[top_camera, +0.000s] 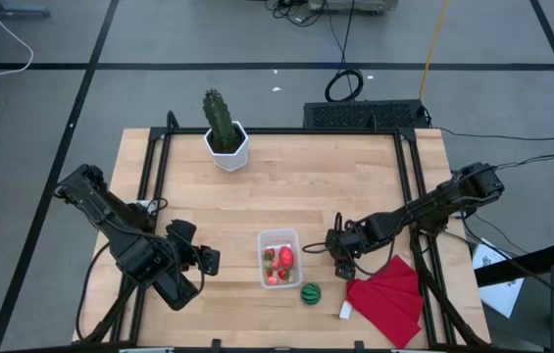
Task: Pick and placing Produce into tupperware
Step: Put the onion into the transparent bin
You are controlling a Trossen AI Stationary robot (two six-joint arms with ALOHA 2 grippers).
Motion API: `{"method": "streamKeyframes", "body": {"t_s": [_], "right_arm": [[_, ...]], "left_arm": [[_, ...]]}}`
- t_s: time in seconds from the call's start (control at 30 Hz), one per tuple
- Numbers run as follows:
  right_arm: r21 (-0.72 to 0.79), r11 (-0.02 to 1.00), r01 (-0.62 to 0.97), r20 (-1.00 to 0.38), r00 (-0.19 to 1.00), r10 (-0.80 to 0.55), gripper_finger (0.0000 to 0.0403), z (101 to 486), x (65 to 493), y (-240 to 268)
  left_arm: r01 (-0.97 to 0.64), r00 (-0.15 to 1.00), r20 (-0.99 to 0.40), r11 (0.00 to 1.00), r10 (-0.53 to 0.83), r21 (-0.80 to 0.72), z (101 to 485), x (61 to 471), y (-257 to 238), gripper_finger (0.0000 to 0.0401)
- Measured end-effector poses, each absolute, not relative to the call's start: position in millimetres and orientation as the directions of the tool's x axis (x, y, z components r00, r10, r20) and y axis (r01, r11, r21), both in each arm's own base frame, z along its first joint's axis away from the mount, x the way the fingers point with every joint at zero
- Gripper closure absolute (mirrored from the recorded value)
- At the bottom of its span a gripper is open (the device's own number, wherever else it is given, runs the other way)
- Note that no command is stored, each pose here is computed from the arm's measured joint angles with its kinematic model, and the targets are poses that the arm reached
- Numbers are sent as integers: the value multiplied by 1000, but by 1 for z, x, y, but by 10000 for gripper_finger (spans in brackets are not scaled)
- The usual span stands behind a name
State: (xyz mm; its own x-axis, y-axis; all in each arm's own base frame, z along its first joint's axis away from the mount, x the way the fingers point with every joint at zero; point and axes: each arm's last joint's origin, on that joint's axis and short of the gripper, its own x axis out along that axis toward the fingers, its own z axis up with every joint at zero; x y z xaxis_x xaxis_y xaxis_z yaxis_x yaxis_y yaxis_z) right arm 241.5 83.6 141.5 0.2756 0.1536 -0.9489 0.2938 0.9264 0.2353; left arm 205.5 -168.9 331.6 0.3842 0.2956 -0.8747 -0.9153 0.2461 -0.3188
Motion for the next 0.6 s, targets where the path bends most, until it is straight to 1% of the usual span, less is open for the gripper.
{"method": "streamKeyframes", "body": {"t_s": [0.17,0.33,0.47,0.6], "right_arm": [[295,911,289,-936,277,216,156,144,246,78],[358,904,232,-895,362,261,156,164,255,70],[461,878,131,-799,492,346,156,192,268,64],[542,840,17,-652,639,408,156,226,283,59]], "left_arm": [[-915,384,-875,246,296,-319,332,206,-169,171],[-916,383,-875,247,297,-317,331,205,-169,171],[-916,383,-875,249,298,-316,331,206,-169,171],[-913,386,-871,259,303,-315,331,206,-169,171]]}}
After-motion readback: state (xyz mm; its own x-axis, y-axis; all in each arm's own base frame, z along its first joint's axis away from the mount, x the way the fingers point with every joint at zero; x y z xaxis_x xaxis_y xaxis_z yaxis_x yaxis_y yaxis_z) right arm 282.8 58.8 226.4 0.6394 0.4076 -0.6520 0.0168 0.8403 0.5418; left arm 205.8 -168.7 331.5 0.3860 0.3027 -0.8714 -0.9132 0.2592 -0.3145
